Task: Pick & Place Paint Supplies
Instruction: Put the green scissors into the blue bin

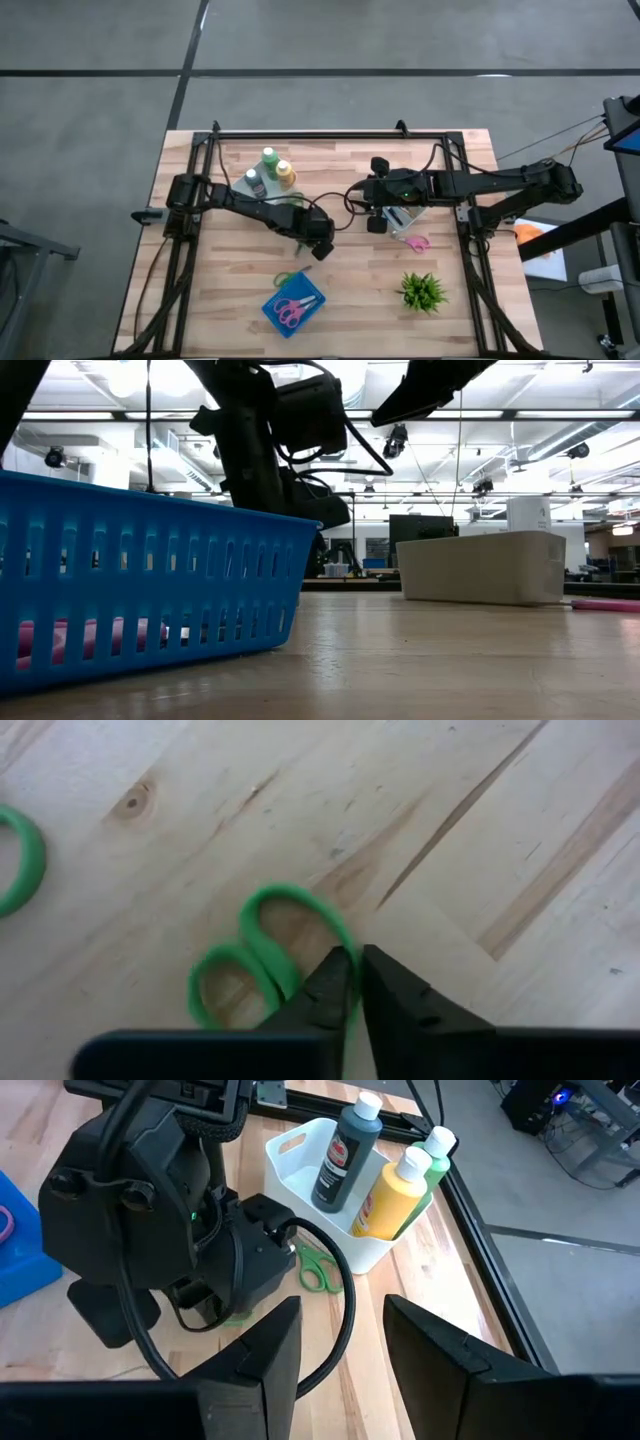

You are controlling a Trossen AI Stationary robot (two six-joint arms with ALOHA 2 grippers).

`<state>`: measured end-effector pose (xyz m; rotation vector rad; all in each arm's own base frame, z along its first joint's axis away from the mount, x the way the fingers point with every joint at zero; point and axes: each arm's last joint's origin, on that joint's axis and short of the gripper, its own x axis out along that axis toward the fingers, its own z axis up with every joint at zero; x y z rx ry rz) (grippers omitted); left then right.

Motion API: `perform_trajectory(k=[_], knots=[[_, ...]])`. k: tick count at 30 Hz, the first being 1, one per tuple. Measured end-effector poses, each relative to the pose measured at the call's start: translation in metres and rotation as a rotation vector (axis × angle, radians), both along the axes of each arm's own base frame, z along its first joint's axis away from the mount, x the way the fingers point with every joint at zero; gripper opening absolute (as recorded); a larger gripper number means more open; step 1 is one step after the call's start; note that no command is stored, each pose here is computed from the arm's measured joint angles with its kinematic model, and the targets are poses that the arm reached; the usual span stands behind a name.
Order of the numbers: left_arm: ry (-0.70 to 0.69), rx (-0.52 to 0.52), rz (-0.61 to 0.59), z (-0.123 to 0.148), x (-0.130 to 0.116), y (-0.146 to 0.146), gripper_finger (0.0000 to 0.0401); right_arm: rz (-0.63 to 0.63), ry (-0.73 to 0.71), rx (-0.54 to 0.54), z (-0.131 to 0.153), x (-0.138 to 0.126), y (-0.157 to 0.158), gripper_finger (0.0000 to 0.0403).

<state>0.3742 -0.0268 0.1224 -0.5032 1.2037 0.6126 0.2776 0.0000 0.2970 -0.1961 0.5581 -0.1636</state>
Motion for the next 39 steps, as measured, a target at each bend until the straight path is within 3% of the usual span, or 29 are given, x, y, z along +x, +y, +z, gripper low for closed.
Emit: perform_trajectory(k=[4,39], knots=[[0.005,0.000,0.002,0.000,0.000,0.000,0.0006,0.000,0.000,0.000,0.000,0.000,0.000,0.0143],[-0.069,0.079,-0.002,0.020,-0.003,-0.008,0.0007,0.000,0.000,0.000,0.000,0.000,0.000,0.0143]])
